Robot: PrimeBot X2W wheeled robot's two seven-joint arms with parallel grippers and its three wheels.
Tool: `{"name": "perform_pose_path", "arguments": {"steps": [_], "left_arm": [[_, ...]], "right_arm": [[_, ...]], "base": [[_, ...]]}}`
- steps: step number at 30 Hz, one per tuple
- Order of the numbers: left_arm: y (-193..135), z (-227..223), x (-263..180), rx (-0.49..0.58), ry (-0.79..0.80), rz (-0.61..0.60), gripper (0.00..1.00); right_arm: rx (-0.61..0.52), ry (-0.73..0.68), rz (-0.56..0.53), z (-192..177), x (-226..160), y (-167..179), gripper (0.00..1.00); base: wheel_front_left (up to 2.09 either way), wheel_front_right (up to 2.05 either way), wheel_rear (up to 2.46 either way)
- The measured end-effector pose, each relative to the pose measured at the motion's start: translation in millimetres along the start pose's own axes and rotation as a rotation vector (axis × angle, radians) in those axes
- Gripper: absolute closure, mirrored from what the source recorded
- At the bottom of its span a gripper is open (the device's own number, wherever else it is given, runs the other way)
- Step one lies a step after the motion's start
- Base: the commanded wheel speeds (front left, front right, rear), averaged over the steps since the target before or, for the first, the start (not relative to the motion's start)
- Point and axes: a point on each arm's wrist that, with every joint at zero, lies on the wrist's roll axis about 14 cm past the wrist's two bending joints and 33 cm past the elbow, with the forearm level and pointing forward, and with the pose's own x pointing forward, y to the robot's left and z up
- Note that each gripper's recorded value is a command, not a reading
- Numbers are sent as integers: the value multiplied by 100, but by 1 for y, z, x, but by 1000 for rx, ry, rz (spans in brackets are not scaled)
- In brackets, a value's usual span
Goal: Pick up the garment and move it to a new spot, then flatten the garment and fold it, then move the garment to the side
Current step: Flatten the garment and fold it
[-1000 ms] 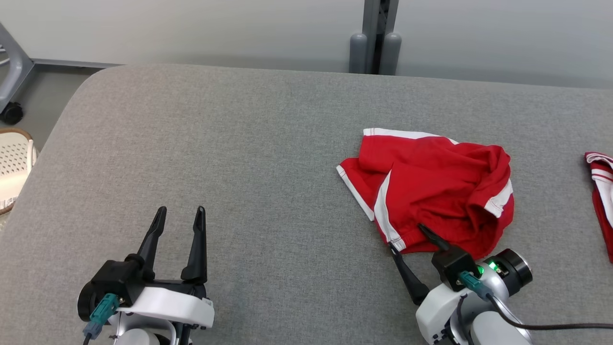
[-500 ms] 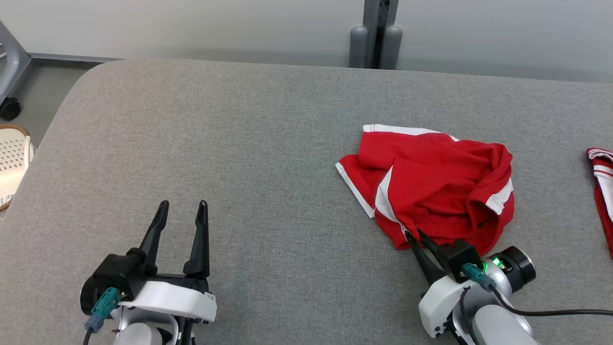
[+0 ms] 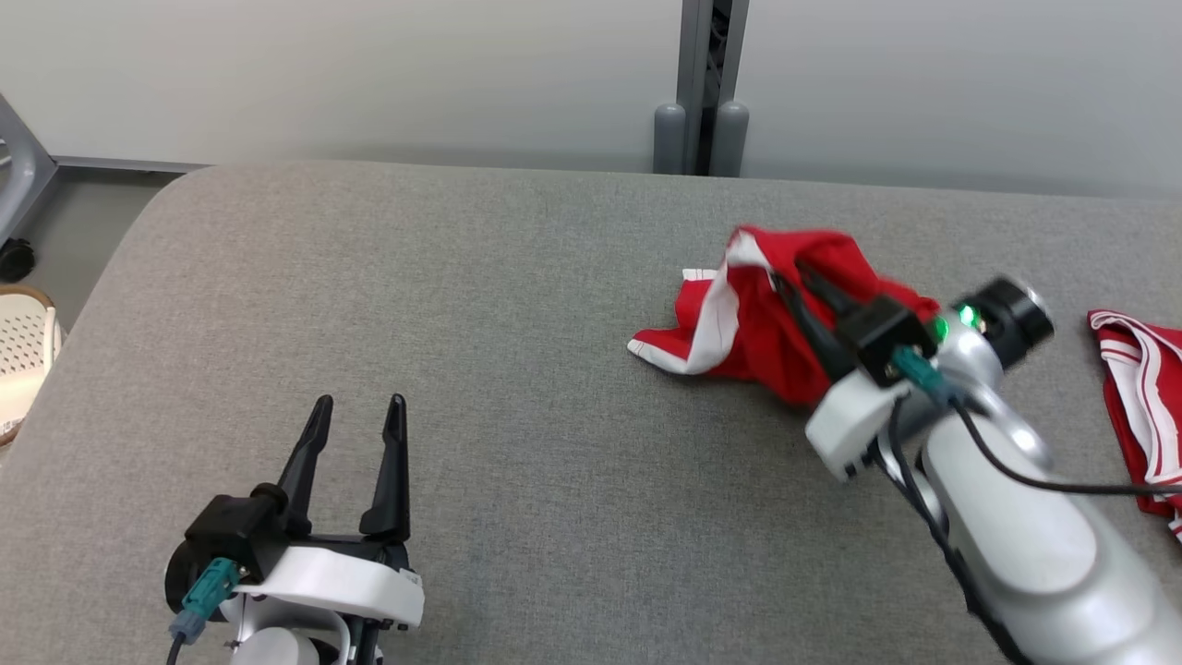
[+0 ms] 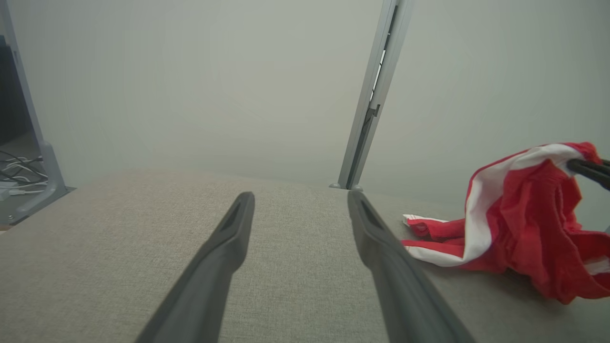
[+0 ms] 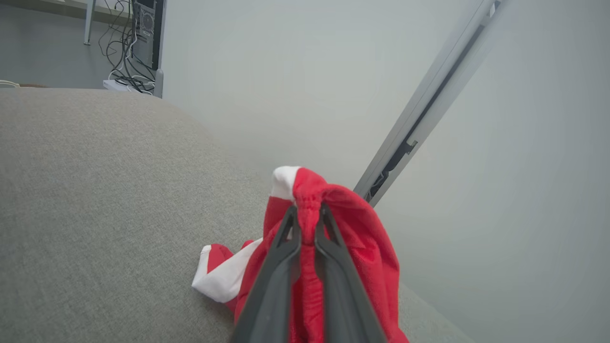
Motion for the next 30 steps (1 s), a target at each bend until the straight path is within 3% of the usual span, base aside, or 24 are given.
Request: {"name": "perform_pose_path", "arguments": {"steps": [7,12,14,18,27,30], "left_arm": [[-3,-1,-12,-14,3,0,0],[1,3,-19,-20,-9,17,0],[3,2,-23,-21,-6,25,0],[5,6,-23,-21,-19,34,0],[0,-4,-15,-17,13,17,0],[-2,-7,-11,-11,20,9,0]], "right_arm": [[-161,-237,80,110,36,-3,100],[-107,-481,130,204,42,9,100],[-62,-530,118,223,40,2,100],[-8,-444,90,188,40,-13,100],[-12,-2,110,-1,-2,-9,100],[-9,66,118,-30,-18,-7,100]], "base": [[0,0,0],[0,0,0],[0,0,0],[0,0,0],[0,0,0],[0,0,0]]}}
